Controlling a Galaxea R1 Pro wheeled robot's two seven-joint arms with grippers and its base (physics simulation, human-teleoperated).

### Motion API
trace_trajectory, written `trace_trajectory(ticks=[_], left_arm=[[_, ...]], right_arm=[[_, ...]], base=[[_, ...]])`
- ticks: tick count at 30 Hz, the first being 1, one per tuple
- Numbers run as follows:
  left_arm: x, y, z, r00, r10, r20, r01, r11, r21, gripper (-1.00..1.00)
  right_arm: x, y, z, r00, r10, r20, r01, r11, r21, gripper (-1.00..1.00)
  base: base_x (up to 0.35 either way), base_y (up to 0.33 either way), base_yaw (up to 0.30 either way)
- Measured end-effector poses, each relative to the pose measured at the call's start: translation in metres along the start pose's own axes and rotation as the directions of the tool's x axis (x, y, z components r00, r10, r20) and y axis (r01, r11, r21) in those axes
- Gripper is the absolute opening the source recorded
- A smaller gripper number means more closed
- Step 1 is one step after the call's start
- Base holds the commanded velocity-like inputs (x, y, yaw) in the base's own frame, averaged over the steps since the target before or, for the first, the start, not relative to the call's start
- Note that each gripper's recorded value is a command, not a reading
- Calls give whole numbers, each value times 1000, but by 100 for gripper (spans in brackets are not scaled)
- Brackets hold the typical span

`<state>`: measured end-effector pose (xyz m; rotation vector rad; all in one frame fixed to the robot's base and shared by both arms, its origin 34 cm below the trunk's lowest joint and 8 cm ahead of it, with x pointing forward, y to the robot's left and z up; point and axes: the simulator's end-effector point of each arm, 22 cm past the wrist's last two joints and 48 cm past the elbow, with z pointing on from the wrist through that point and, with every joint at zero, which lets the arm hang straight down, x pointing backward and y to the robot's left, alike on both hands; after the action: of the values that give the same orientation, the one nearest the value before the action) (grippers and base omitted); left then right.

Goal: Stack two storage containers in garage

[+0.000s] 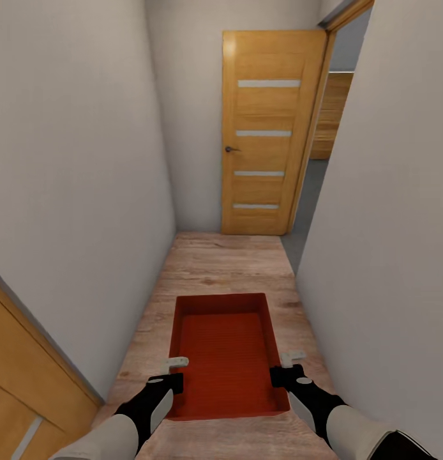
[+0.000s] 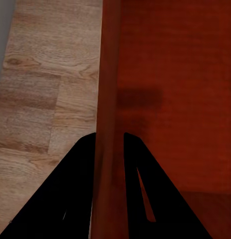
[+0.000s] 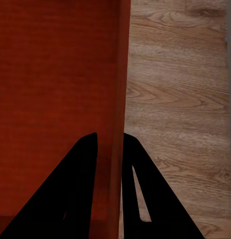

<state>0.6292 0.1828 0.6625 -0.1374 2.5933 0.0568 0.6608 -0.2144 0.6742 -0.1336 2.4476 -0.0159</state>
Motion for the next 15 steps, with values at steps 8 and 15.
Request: trace_trajectory(ticks=[8,15], left_arm=[[0,0,0,1000,0,0,0,1000,0,-100],[0,0,0,1000,0,0,0,1000,0,-100]], right_arm=[[0,0,0,1000,0,0,0,1000,0,-100],[0,0,0,1000,0,0,0,1000,0,-100]], base=[[323,0,-1],[323,0,0]])
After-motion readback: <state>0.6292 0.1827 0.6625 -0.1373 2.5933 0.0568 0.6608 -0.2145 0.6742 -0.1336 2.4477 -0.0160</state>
